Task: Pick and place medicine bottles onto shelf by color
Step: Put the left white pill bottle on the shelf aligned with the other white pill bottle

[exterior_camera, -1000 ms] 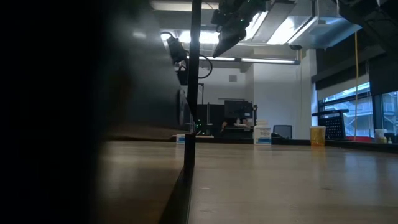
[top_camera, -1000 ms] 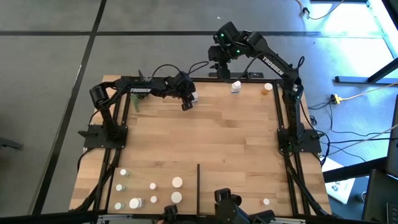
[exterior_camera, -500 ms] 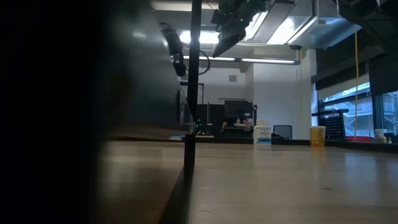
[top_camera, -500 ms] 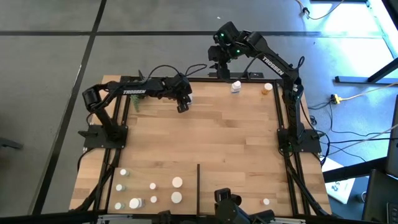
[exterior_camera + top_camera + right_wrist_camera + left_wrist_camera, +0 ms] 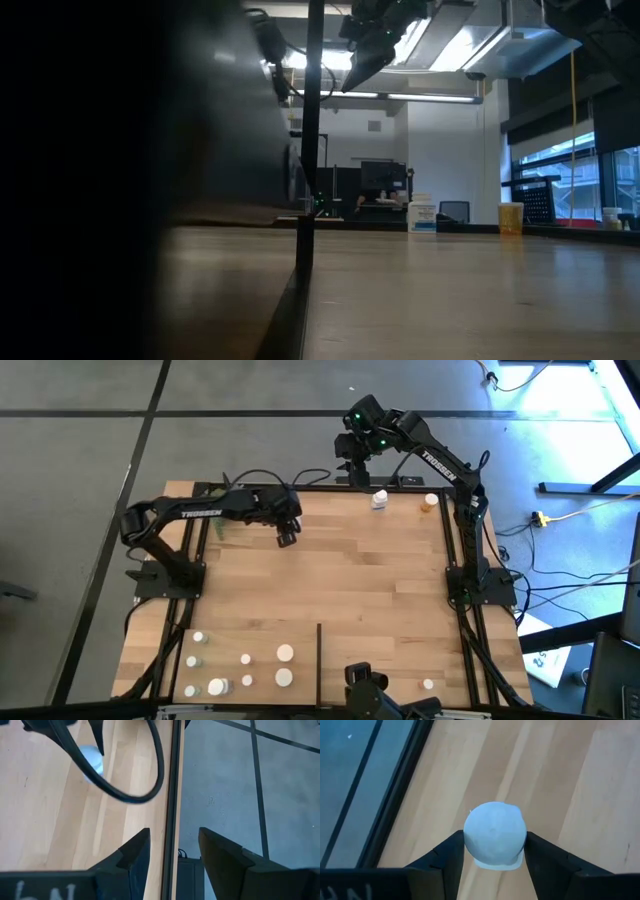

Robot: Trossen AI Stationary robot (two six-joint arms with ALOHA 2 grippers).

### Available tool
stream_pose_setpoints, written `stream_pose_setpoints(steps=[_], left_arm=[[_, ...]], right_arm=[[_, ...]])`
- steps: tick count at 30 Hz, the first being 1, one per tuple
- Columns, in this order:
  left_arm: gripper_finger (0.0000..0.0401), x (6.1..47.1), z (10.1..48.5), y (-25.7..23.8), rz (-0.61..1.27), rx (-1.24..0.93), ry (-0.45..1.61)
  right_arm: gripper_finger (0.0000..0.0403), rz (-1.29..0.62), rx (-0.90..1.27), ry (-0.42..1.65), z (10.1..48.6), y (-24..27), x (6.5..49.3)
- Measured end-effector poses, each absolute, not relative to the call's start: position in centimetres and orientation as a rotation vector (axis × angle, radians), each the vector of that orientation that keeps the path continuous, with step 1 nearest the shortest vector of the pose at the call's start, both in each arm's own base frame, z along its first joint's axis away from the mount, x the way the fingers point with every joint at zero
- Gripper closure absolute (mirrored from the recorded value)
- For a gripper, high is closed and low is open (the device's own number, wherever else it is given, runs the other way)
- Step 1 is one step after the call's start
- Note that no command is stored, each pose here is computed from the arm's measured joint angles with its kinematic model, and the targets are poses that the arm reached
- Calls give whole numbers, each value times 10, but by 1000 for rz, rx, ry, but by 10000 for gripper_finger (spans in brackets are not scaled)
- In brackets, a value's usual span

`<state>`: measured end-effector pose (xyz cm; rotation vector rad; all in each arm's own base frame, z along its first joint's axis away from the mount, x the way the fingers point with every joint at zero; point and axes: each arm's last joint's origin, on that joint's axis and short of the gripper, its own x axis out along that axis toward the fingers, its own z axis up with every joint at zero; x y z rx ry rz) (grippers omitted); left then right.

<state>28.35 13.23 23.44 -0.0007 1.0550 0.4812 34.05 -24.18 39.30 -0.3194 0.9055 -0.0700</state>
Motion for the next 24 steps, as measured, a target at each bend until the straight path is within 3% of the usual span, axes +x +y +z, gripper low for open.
stream_pose_setpoints(steps=[24], left_arm=[[222,205,269,49,517,-69,946]], right_arm=[[233,-79,-331,887,394,-243,342]])
